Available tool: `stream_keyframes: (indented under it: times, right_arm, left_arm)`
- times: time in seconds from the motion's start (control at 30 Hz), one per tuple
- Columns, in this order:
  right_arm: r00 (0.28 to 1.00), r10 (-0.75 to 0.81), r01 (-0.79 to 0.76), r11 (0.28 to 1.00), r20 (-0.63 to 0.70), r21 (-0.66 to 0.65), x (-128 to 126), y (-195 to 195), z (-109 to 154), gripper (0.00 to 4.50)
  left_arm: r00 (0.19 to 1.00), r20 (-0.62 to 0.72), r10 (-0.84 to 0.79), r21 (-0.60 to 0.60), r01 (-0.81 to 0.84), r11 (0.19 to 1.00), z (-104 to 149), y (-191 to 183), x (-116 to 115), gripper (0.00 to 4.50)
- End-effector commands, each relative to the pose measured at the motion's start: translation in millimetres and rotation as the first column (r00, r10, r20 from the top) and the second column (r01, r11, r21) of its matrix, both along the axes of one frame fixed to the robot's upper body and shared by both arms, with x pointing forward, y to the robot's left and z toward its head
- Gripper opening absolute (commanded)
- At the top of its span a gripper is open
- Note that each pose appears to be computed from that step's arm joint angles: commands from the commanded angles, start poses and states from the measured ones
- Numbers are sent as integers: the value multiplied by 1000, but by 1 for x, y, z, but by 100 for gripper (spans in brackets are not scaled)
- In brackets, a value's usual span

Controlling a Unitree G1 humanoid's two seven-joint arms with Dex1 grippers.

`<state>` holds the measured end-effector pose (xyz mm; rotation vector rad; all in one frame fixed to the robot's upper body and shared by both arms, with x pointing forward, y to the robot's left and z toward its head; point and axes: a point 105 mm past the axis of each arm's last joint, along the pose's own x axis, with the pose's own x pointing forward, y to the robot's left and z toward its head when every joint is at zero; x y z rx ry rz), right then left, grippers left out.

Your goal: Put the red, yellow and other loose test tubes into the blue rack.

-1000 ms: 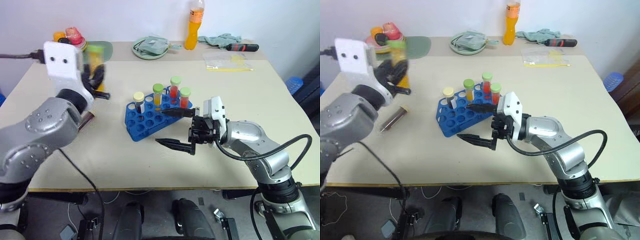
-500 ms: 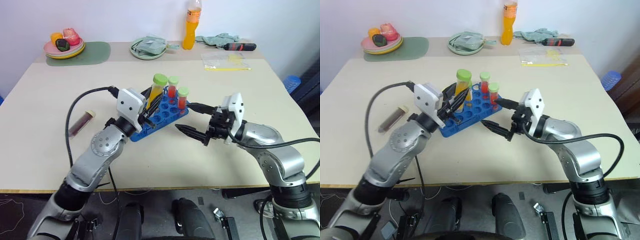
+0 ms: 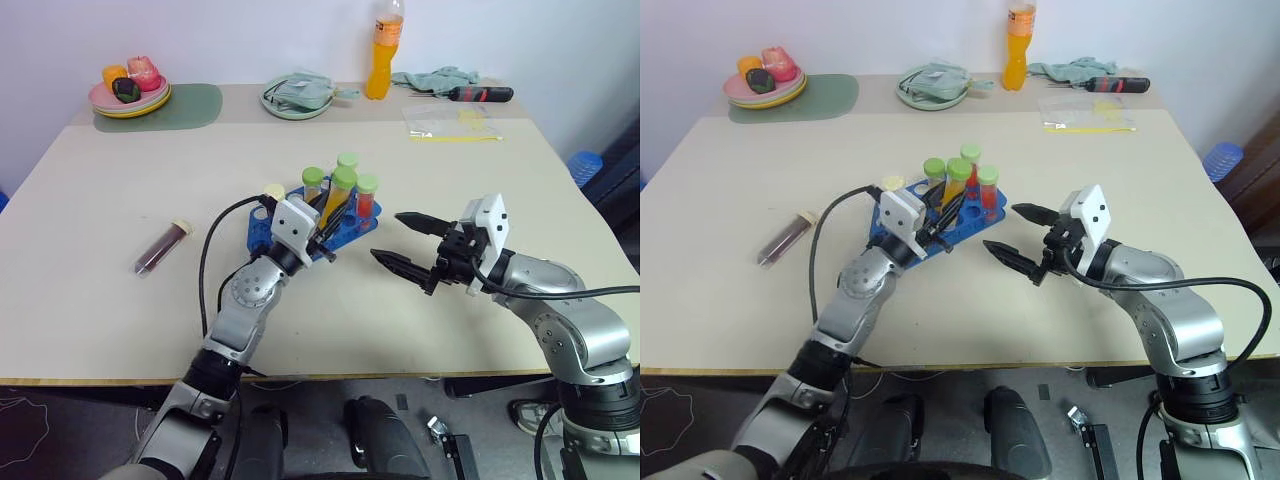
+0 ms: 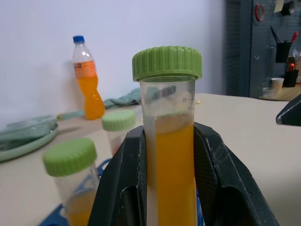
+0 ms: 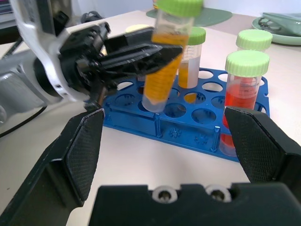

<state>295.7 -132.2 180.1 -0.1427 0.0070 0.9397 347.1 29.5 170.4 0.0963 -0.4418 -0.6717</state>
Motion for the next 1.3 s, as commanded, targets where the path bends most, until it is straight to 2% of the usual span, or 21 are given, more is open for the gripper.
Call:
stream_keyframes:
  times: [0.03, 0.43, 0.97, 1.03, 1.07, 1.13, 1.2, 1.23, 1.3]
  right_arm:
    - [999, 9, -9, 1000, 43, 2, -4, 1, 11, 450]
    - [999, 8, -8, 1000, 41, 1, -5, 2, 11, 450]
    - [999, 16, -16, 1000, 42, -5, -7, 5, 11, 450]
    - [999, 18, -18, 1000, 43, -5, -7, 6, 11, 450]
    - [999, 20, -19, 1000, 43, -5, -7, 6, 11, 450]
    - [999, 23, -23, 1000, 44, -4, -8, 8, 11, 450]
    - [999, 26, -26, 1000, 45, -3, -8, 9, 11, 450]
    - [999, 28, -28, 1000, 47, -2, -8, 10, 12, 450]
    - [998, 29, -29, 1000, 50, 0, -8, 11, 13, 450]
  left_arm:
    - [999, 54, -2, -15, 3, 1000, 10, -1, 3, 77]
    - [999, 48, 15, -50, -13, 999, 1, -4, 17, 77]
    - [1000, 25, -3, -74, 5, 997, -12, -11, 18, 77]
    - [1000, 13, -2, -80, 3, 997, -15, -9, 18, 180]
    - [1000, 9, 0, -86, 0, 996, -15, -9, 18, 213]
    - [1000, 9, 9, -97, -8, 995, -13, -5, 18, 307]
    - [1000, 14, 15, -115, -13, 993, -6, 2, 17, 420]
    - [1000, 19, 23, -128, -20, 992, -1, 8, 16, 447]
    - [999, 25, 39, -162, -34, 986, 13, 25, 11, 447]
